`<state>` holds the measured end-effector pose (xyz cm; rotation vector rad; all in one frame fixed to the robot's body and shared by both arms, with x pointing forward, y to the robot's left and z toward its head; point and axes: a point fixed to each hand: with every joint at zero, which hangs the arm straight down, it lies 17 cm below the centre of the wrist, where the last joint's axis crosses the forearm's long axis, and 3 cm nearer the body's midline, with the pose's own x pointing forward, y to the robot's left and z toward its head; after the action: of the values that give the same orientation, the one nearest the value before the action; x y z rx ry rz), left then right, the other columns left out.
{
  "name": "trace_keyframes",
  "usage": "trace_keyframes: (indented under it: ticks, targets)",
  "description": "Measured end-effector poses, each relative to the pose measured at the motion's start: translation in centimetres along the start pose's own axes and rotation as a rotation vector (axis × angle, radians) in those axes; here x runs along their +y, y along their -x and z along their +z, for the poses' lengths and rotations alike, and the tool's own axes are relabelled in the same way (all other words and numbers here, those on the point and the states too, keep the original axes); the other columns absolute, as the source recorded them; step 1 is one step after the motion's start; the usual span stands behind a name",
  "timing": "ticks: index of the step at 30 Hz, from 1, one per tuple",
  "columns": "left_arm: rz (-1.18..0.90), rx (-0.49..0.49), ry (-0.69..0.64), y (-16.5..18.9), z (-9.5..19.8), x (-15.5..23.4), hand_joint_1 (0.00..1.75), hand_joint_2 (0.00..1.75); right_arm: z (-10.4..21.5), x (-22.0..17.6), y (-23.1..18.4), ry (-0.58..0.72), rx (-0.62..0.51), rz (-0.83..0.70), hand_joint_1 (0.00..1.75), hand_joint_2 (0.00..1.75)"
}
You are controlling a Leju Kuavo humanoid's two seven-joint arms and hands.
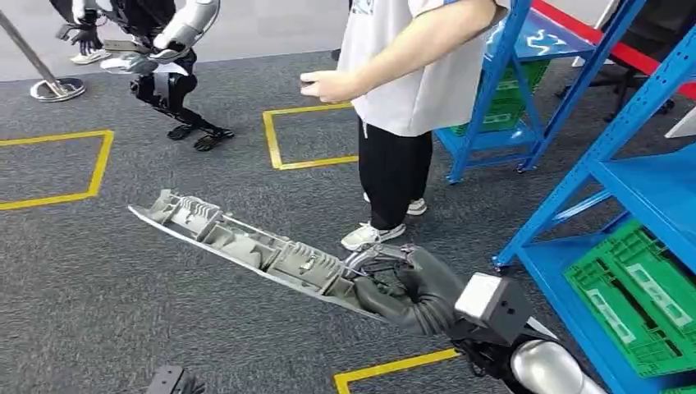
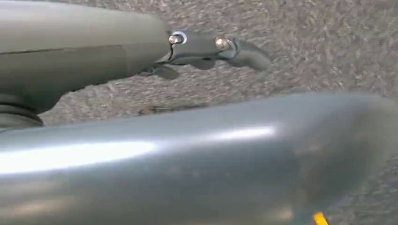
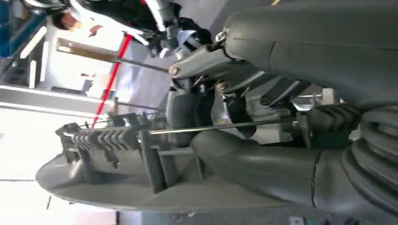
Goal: Take the parts from the cabinet and place them on the table.
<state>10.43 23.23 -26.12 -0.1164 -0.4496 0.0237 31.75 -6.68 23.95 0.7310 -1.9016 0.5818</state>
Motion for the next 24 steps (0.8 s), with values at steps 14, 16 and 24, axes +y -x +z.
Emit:
trace_keyframes:
  ticks: [14,16,24]
  targets:
    - [-0.025,0.033,0.013,0.70,0.08,-0.19,0.00,0.00,-0.32,-0.09,-0.22,0.009,-0.010,0.002,1.75,1.75]
    - [-0.023,0.040,0.012,0.97,0.13,-0.22,0.00,0.00,-0.42,-0.07,-0.28,0.008,-0.012,0.004,1.75,1.75]
    - [-0.009,0.037,0.003,0.74,0.04,-0.12,0.00,0.00,-0.46,0.05,-0.04,0.002,-0.006,0.002,1.75,1.75]
